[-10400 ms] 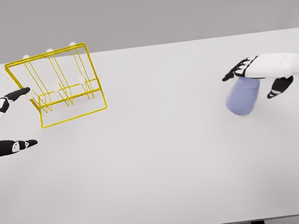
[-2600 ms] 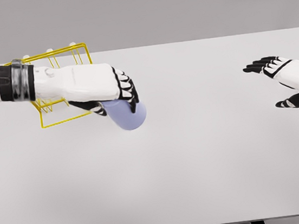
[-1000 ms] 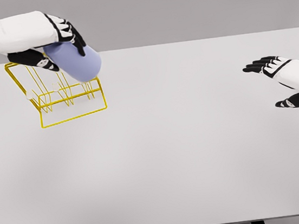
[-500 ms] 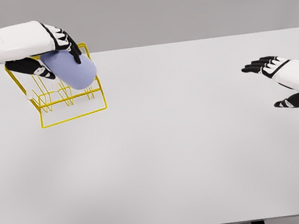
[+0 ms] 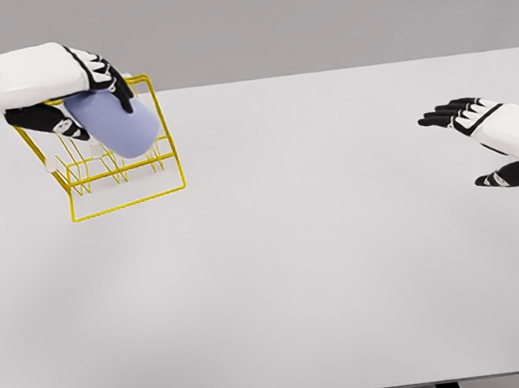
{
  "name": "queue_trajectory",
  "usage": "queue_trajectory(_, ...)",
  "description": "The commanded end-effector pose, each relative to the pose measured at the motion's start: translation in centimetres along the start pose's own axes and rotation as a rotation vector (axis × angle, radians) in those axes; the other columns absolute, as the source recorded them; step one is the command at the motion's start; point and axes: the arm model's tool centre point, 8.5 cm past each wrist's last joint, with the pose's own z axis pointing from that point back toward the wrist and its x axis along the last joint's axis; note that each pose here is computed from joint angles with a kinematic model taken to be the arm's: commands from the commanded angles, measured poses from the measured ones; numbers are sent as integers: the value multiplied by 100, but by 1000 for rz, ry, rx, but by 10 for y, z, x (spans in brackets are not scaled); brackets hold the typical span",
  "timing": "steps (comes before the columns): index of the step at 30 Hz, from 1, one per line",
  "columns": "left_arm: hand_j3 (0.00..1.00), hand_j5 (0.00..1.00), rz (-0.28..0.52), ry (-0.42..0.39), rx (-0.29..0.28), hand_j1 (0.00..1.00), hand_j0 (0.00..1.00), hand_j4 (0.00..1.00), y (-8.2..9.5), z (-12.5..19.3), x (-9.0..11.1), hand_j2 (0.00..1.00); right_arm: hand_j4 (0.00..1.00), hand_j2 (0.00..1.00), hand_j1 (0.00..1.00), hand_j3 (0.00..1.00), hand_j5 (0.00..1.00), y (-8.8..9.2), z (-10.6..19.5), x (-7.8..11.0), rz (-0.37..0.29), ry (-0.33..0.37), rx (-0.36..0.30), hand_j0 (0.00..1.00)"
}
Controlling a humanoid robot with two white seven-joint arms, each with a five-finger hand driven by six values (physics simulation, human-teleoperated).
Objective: Place the cup on the cup holder with both arms
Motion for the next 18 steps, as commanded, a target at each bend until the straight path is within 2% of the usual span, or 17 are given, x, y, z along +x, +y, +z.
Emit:
queue_trajectory(1,59,59,8,4,3,59,59,59,0,1,-2,59,100,100,100,100,100,0,0,0,-6,-1,-4,100)
queue_trajectory(5,60,60,36,12,-11,60,60,60,-14,-1,-5,60,100,100,100,100,100,-2,-1,3,0,-9,-7,100)
queue_trajectory(12,64,64,48,3,-8,64,64,64,-16,-8,-6,64,100,100,100,100,100,1,-2,2,-2,-8,2,100)
queue_trajectory(13,69,69,48,-2,-7,69,69,69,-16,-10,-5,69,100,100,100,100,100,1,-1,2,-3,-7,3,100)
queue_trajectory(15,94,94,48,-3,-6,94,94,94,-16,-10,-5,94,100,100,100,100,100,2,-1,2,-3,-7,5,100)
queue_trajectory(18,99,99,48,-2,-5,99,99,99,-15,-10,-5,99,100,100,100,100,100,1,-1,2,-2,-6,6,100)
